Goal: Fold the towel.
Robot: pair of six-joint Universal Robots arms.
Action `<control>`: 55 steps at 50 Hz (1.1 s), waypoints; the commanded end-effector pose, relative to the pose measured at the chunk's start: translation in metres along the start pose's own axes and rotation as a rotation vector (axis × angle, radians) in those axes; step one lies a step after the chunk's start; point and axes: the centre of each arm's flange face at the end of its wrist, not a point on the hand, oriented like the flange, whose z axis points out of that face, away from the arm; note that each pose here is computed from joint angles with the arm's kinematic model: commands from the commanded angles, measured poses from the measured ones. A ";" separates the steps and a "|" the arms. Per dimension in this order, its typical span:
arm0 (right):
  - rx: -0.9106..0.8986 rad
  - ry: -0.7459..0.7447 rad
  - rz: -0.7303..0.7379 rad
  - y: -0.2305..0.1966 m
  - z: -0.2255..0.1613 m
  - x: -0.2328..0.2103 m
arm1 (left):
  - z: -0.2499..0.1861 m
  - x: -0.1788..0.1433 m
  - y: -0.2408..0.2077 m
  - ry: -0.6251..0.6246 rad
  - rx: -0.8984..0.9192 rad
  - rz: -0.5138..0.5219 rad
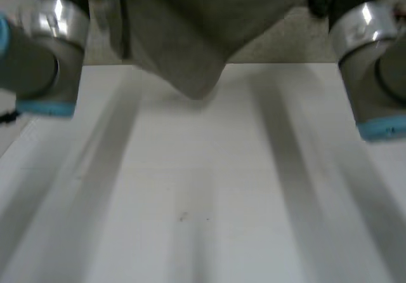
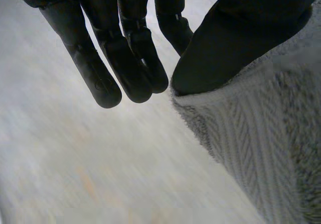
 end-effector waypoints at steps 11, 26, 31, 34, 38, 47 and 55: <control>-0.755 -0.661 0.036 0.115 -0.154 -0.115 | -0.202 0.052 0.110 0.399 -0.625 0.028; -0.780 -0.638 0.318 0.097 -0.166 -0.072 | -0.218 0.026 0.055 0.383 -0.633 0.059; -0.796 -0.540 0.412 0.118 -0.155 -0.054 | -0.214 0.022 0.046 0.369 -0.610 0.067; -0.811 -0.516 0.430 0.127 -0.153 -0.047 | -0.211 0.019 0.042 0.359 -0.594 0.073; -0.842 -0.492 0.452 0.141 -0.156 -0.039 | -0.208 0.013 0.039 0.337 -0.580 0.085; -0.831 -0.396 0.577 0.163 -0.156 -0.047 | -0.210 0.014 0.039 0.334 -0.590 0.060; -0.866 -0.357 0.708 0.174 -0.162 -0.059 | -0.210 0.016 0.038 0.328 -0.591 0.014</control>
